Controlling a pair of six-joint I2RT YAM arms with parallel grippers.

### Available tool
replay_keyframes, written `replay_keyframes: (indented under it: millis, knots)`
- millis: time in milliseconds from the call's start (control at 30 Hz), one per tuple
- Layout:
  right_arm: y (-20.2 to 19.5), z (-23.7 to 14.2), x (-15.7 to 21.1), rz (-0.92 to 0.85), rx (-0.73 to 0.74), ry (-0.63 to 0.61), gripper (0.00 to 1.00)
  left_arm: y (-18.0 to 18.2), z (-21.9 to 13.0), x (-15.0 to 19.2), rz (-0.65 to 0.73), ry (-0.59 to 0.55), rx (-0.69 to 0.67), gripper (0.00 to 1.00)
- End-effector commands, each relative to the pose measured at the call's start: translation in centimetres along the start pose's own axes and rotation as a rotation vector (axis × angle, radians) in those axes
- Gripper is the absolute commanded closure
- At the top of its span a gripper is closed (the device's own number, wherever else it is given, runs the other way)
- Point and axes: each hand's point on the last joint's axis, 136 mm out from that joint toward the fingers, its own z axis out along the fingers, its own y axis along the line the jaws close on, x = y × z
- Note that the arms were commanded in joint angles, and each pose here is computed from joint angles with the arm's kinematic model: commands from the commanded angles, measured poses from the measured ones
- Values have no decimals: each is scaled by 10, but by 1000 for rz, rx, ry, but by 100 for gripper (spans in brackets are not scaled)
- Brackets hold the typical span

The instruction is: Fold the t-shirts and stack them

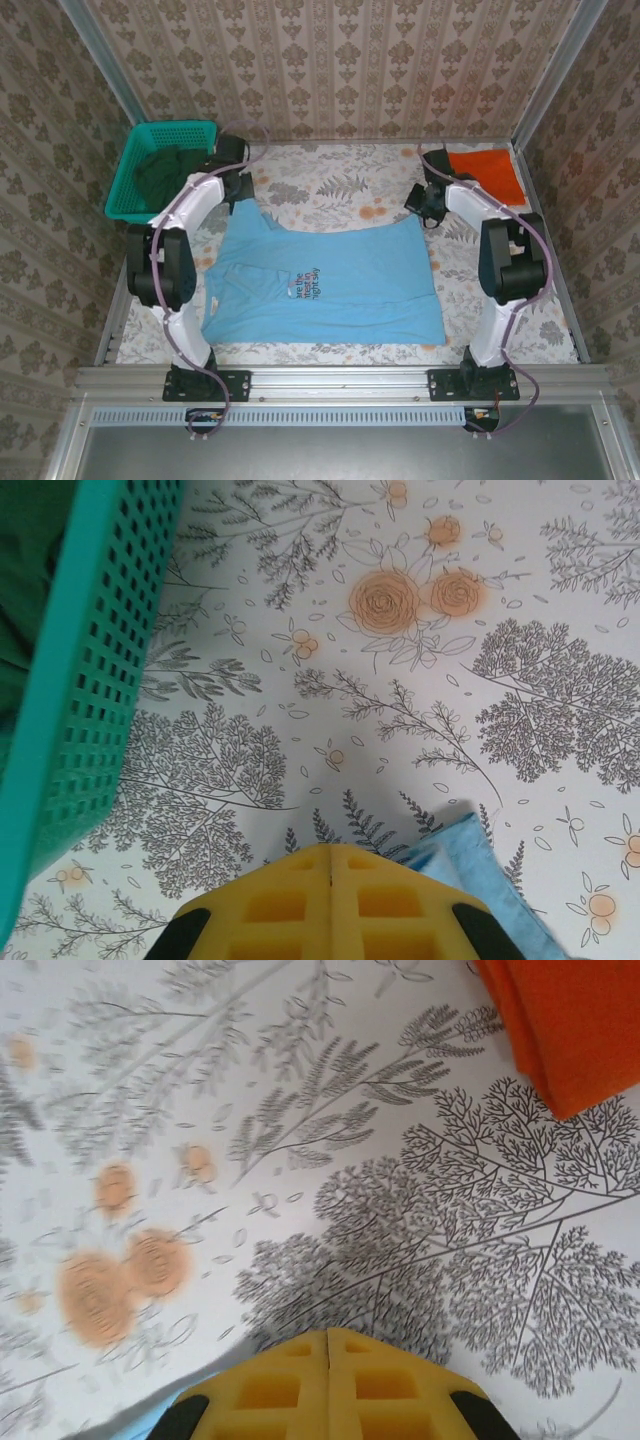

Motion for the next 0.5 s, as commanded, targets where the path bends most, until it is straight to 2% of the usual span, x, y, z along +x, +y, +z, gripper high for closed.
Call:
replay_keyframes:
  millis: [0, 200, 467]
  knots:
    - [-4, -13, 0, 22, -44, -11, 100, 2, -7, -3, -49, -32, 40, 100]
    - [-12, -33, 8, 17, -84, -25, 100, 7, -27, 2, -58, -60, 112, 100]
    - [-26, -56, 38, 50, -131, 8, 100, 11, -70, 30, -15, -54, 178, 100]
